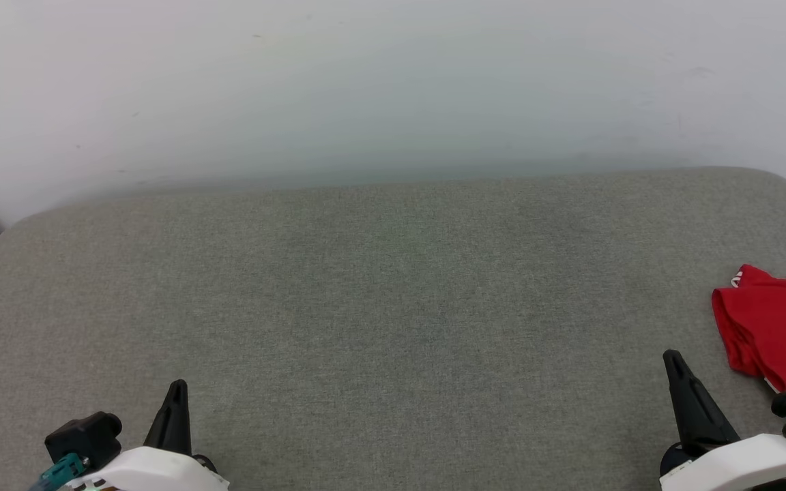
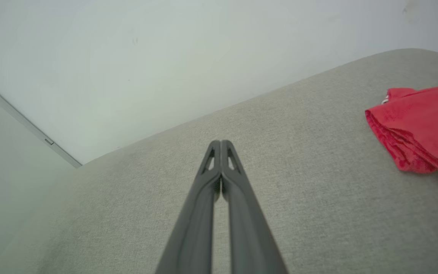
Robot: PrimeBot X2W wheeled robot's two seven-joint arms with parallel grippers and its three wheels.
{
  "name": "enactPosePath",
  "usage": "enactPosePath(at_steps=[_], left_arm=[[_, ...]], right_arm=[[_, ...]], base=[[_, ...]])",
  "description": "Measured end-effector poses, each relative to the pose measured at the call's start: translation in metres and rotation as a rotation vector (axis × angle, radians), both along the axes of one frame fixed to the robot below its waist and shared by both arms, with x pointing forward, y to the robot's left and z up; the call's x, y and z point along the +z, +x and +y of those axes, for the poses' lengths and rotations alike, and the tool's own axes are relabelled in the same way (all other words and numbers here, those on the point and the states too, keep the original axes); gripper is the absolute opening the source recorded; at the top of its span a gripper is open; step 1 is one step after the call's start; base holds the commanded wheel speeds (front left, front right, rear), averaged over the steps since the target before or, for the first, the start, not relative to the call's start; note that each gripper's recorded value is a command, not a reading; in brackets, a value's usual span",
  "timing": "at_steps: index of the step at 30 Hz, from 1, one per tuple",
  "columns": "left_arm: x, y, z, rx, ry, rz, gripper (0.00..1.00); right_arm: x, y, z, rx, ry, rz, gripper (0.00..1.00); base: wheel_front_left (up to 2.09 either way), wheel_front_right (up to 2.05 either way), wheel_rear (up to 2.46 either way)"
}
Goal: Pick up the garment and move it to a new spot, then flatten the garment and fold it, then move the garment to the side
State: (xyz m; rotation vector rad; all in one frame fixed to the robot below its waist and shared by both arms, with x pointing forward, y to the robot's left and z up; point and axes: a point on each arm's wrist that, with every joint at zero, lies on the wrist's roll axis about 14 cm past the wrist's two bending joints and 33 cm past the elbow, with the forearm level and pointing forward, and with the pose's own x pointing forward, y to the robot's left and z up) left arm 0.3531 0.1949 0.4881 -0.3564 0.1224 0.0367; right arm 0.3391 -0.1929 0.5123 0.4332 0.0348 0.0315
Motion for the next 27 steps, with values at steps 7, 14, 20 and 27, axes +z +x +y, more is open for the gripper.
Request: enactPosePath(at_steps=[7,14,20,27], left_arm=[[-0.002,0.005,0.001,0.015,-0.118,0.019,0.00],[-0.003,0.009,0.002,0.029,-0.230,0.034,0.00],[-0.005,0.011,0.001,0.037,-0.323,0.044,0.00],[-0.003,0.016,0.000,0.043,-0.438,0.041,0.00]], right_arm=[[0.000,0.005,-0.001,-0.007,0.116,-0.003,0.00],[0.000,0.009,-0.001,-0.010,0.222,0.000,0.00],[-0.001,0.013,-0.002,-0.014,0.308,0.001,0.00],[-0.001,0.018,-0.002,-0.017,0.413,0.002,0.00]], base=[[0.00,0.00,0.00],[0.00,0.00,0.00],[0.00,0.00,0.00],[0.00,0.00,0.00]])
